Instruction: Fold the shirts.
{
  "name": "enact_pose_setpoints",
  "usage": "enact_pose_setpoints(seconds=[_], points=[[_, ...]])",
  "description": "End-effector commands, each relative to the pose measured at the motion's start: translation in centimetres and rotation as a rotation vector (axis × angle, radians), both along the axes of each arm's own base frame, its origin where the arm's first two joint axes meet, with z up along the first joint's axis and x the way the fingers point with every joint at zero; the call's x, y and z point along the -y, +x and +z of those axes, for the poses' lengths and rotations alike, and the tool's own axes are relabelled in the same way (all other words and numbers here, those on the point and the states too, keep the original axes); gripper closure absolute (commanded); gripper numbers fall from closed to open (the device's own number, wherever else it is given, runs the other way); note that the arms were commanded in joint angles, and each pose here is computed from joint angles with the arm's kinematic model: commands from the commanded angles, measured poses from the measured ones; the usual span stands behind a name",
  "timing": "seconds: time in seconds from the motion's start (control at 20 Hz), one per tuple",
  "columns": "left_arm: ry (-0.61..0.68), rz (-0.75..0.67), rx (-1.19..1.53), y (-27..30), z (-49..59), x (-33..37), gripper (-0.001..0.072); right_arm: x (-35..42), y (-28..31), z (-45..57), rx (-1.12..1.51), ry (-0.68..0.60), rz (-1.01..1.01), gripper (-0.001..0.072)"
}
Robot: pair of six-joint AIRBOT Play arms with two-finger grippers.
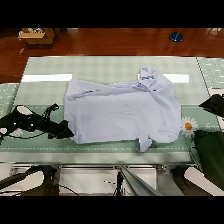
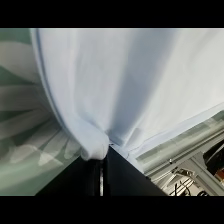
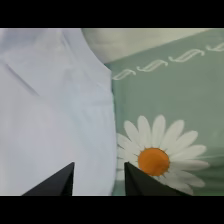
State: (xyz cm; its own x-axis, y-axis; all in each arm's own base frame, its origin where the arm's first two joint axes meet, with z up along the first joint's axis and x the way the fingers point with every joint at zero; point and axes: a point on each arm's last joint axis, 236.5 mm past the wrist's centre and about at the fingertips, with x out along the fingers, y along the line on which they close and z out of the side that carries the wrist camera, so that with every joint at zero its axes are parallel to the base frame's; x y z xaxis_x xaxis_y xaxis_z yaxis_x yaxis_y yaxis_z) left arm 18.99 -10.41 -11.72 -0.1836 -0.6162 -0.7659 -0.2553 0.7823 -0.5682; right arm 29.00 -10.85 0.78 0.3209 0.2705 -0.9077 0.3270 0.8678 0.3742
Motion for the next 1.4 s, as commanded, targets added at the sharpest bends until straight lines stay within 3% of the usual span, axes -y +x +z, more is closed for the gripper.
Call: enact_pose_setpoints(seconds=[0.0, 0.15, 0.2, 1.05, 1.1, 1.15, 1.2, 1.25, 1.35], points=[[-0.005, -0.042, 0.003, -0.5, -0.1, 0.0, 0.0685, 2.2, -4.4, -2.7, -0.192, -0.088, -0.032, 0.0328], [-0.008, -0.056, 0.015, -0.5, -0.1, 0.0, 0.0685, -2.1, -5.7, -4.9, -0.214, 0.082, -0.007, 0.0187], [-0.009, -0.060, 0.017, -0.5, -0.1, 0.0, 0.0685, -3.4, -6.1, -5.5, -0.217, 0.128, 0.000, 0.0171], [-0.016, -0.071, 0.022, -0.6, 0.0, 0.1, 0.0685, -10.9, -10.0, -11.6, -0.280, 0.371, -0.099, 0.0175], [-0.018, -0.071, 0.021, -0.6, 0.1, 0.1, 0.0685, -11.1, -10.0, -12.1, -0.274, 0.372, -0.119, 0.0218], [-0.022, -0.068, 0.024, -0.5, 0.1, 0.2, 0.0685, -11.1, -9.5, -12.4, -0.253, 0.372, -0.141, 0.0379], [-0.034, -0.070, 0.037, -0.3, 0.3, 0.4, 0.0685, -11.0, -8.7, -12.2, -0.222, 0.379, -0.162, 0.0592], [-0.048, -0.064, 0.059, 0.1, 0.7, 0.7, 0.0686, -11.1, -7.3, -11.6, -0.171, 0.405, -0.178, 0.0687], [-0.060, -0.076, 0.127, 1.5, 2.3, 0.9, 0.0686, -12.0, -3.7, -8.4, -0.014, 0.498, -0.150, 0.0687]])
